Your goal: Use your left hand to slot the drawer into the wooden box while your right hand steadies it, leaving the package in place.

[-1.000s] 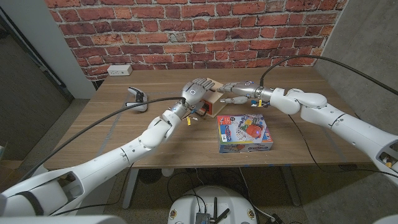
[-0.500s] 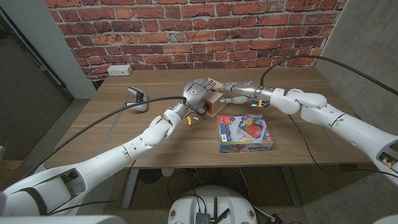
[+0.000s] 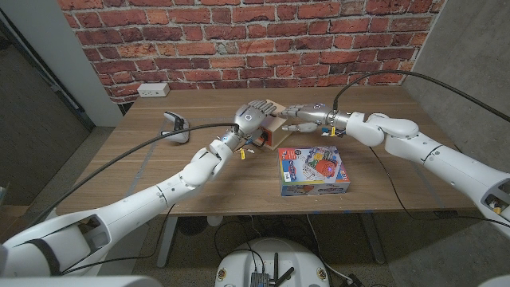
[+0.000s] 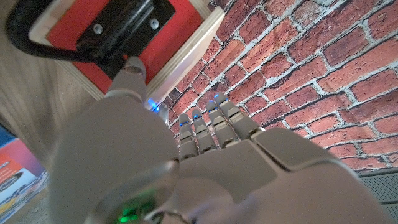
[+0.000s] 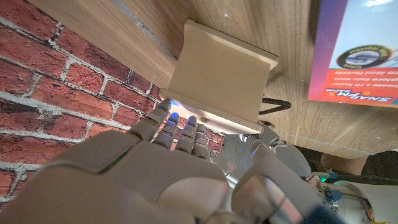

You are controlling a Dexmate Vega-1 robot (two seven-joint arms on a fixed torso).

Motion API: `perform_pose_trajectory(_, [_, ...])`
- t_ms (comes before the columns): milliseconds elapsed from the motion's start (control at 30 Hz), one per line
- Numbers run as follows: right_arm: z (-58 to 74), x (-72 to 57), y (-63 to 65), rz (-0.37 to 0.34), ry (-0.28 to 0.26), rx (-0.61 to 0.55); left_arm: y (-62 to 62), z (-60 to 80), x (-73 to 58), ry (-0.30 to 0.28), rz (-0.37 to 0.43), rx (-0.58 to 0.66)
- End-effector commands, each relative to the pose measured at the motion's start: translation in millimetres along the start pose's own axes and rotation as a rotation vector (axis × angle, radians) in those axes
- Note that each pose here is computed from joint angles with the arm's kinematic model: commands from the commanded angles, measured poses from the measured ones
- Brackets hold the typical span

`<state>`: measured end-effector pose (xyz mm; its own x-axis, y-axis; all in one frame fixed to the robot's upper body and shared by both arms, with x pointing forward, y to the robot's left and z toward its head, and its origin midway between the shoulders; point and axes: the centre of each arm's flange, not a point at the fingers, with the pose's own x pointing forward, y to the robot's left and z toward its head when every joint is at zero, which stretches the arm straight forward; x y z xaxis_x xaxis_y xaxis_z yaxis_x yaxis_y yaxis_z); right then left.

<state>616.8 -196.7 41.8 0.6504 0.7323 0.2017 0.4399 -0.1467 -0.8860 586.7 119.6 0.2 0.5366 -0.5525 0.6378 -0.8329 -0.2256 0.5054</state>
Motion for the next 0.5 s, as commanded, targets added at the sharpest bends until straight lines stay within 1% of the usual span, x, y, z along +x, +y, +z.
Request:
perform_pose_trajectory(33, [1.5,0.4,-2.0,-0.009,0.002,0.000,4.2,-2.3,-7.9,0.008,-0.019,0.002])
perform_pose_trajectory(167, [1.0,1.1,-2.7,-0.011,0.002,0.000,6.3,-4.3,-10.5,0.010,-0.020,0.009])
perform_pose_trajectory(500, [0.7,-0.2,-5.1,-0.018,0.002,-0.002,11.5,-7.5,-12.3,0.015,-0.021,0.011])
